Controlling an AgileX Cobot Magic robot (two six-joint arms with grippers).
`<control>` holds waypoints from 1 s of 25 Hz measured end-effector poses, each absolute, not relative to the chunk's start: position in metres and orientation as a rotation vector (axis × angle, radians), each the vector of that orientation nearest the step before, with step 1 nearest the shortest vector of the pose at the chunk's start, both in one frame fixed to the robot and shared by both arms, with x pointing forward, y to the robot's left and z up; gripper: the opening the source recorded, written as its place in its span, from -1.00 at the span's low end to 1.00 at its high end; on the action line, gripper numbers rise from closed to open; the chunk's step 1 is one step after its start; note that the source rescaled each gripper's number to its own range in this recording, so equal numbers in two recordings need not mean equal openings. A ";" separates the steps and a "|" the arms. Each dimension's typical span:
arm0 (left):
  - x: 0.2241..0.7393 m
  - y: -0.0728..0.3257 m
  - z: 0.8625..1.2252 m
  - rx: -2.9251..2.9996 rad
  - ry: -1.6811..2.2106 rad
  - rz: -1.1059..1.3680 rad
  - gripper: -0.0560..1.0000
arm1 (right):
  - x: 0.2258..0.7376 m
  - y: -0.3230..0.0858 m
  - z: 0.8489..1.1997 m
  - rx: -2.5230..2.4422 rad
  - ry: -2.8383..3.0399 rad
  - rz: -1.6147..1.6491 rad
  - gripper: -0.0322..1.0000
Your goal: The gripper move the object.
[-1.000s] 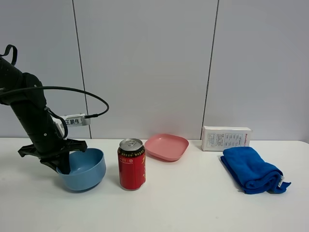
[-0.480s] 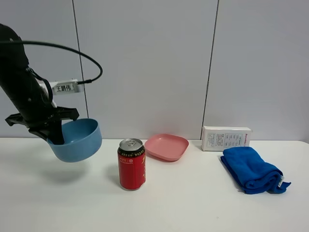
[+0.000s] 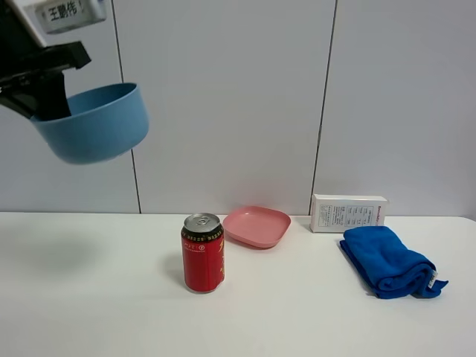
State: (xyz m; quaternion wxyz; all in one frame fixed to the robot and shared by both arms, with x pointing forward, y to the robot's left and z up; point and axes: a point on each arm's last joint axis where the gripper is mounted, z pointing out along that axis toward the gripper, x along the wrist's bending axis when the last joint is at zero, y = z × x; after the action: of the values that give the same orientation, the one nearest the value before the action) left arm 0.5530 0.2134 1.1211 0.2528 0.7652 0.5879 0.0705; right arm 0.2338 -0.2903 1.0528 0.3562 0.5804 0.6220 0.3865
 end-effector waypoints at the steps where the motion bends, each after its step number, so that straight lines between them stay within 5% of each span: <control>1: 0.551 0.204 1.128 2.088 1.560 0.195 -0.89 | 0.234 -0.290 1.053 1.499 1.606 0.998 1.00; 7: 0.546 0.141 1.135 2.166 1.384 0.136 -0.89 | 0.234 -0.290 1.053 1.499 1.606 0.998 1.00; 17: 0.556 0.016 1.091 2.380 1.098 0.039 -0.89 | 0.234 -0.290 1.053 1.499 1.606 0.998 1.00; 25: 0.599 -0.023 1.047 2.453 0.996 0.096 -0.89 | 0.234 -0.290 1.053 1.499 1.606 0.998 1.00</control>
State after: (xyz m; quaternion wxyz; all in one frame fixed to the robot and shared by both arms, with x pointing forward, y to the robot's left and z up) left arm 0.5986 -0.0231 1.0472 0.2438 0.8980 0.3646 0.0352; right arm 0.2338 -0.2903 1.0528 0.3562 0.5804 0.6220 0.3865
